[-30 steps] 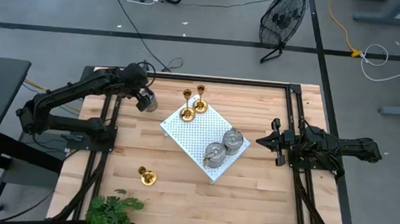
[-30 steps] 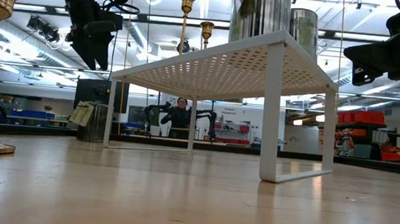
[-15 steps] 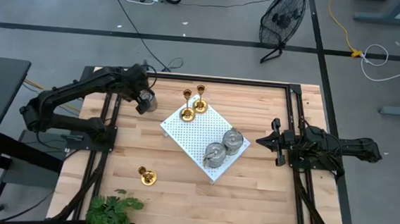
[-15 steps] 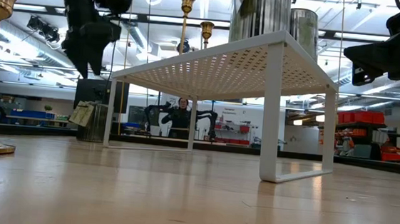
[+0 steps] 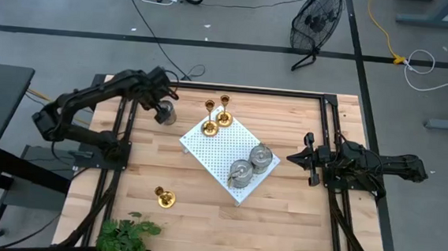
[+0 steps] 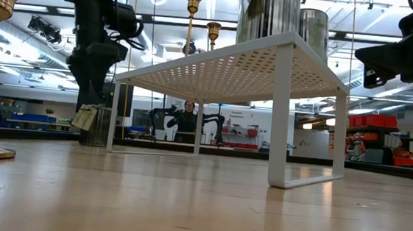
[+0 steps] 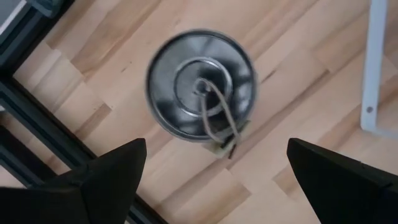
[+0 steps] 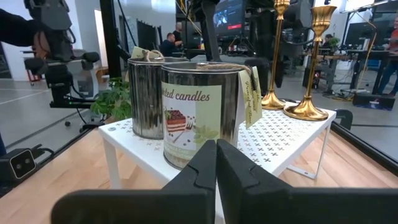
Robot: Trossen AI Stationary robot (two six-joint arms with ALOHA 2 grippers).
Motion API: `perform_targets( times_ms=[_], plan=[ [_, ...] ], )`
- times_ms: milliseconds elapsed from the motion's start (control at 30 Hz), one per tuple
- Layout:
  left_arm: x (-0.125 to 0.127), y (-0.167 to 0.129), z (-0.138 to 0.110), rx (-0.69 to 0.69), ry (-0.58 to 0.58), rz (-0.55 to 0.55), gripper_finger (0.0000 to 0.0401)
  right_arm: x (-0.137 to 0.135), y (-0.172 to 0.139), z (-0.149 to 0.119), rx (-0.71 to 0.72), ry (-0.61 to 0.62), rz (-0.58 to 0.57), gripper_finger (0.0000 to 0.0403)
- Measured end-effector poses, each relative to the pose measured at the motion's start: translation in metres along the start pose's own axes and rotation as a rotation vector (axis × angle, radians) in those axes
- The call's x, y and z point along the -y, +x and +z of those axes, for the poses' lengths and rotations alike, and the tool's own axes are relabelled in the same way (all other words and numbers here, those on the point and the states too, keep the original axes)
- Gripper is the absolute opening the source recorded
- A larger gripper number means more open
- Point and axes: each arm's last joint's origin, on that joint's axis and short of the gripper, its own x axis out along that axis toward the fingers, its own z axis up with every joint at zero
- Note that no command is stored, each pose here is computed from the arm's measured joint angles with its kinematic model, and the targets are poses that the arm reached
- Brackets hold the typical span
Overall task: Pick & Place candle stick holders
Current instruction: Put the scented candle on the shelf
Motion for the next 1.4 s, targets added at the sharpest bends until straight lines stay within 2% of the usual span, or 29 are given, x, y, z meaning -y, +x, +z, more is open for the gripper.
perform_targets(
  times_ms=[267, 733, 1067, 1400],
  plan=[
    [-0.012, 0.006, 0.004, -0.005, -0.027, -0.014, 0.0399, 0.000, 0.000, 0.000, 0.000, 0.000, 0.000, 0.0016],
    [-0.014, 0.006, 0.006, 0.012, 0.065, 0.020, 0.0399, 0.000, 0.000, 0.000, 0.000, 0.000, 0.000, 0.0016],
    [-0.015, 0.006, 0.008, 0.033, 0.049, 0.025, 0.0399, 0.000, 0.000, 0.000, 0.000, 0.000, 0.000, 0.0016],
    [-0.013, 0.006, 0.011, 0.062, 0.024, -0.025, 0.0399, 0.000, 0.000, 0.000, 0.000, 0.000, 0.000, 0.0016]
  ],
)
